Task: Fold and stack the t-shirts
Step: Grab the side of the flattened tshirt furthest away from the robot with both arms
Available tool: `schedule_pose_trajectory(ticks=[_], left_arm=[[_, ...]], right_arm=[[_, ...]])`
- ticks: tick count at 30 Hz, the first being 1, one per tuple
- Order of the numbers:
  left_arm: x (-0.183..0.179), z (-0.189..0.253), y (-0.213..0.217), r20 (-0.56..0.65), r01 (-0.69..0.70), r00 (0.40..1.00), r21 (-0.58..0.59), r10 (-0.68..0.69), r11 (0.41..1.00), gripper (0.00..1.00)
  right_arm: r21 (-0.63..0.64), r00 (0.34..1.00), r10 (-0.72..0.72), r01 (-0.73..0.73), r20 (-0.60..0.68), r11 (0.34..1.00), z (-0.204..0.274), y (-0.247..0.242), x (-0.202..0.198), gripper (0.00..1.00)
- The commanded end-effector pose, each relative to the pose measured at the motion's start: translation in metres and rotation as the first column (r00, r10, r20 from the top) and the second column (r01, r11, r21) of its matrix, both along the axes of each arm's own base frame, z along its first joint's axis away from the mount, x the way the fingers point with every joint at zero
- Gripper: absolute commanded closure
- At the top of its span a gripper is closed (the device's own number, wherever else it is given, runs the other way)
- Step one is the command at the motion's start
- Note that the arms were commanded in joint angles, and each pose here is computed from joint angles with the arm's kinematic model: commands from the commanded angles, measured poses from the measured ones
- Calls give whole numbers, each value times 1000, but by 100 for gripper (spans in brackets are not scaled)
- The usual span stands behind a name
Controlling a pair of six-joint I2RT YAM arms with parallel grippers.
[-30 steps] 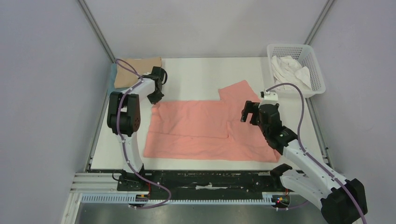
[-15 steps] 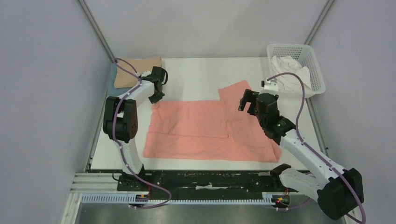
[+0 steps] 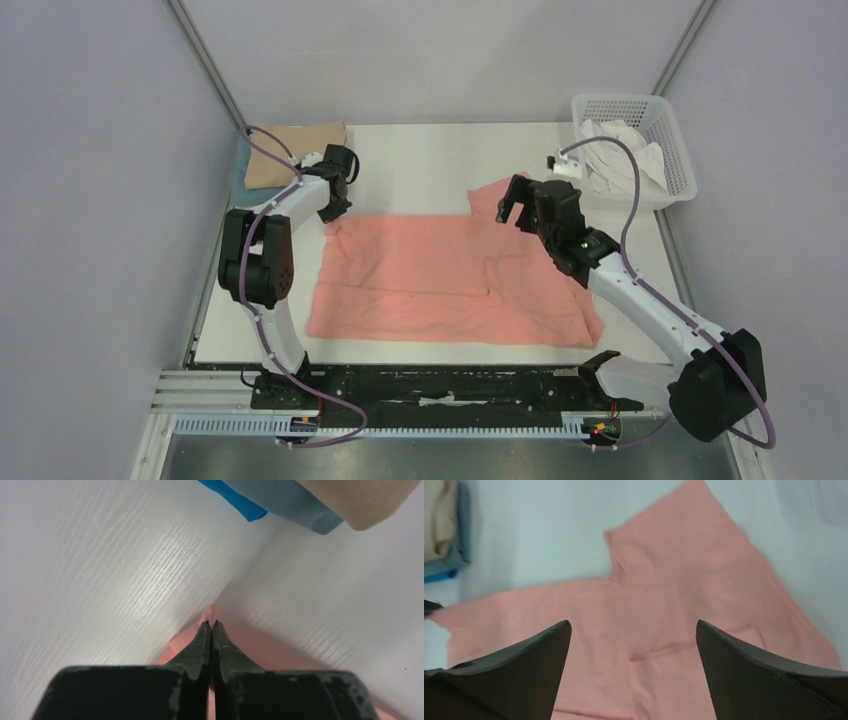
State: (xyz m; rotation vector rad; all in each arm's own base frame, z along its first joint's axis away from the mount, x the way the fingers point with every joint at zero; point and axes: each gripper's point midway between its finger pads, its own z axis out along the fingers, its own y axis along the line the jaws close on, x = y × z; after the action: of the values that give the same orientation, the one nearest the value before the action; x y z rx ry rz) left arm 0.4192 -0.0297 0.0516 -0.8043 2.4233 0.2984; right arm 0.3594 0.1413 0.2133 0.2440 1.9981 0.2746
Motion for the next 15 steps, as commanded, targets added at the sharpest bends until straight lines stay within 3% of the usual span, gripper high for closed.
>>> schedule_pose_trajectory(ticks=[1, 8, 15], left_arm=[[9, 30, 8, 90, -8, 996, 55, 3, 998, 98], [6, 25, 6, 91, 2, 996, 46, -6, 999, 98], [4, 35, 2, 118, 12, 993, 16, -13, 1000, 98]], right_arm=[[10, 991, -83, 84, -104, 996, -61, -33, -57, 2], [66, 993, -115, 114, 13, 991, -54, -52, -81, 2], [-88, 992, -122, 125, 32, 988, -20, -39, -22, 2]])
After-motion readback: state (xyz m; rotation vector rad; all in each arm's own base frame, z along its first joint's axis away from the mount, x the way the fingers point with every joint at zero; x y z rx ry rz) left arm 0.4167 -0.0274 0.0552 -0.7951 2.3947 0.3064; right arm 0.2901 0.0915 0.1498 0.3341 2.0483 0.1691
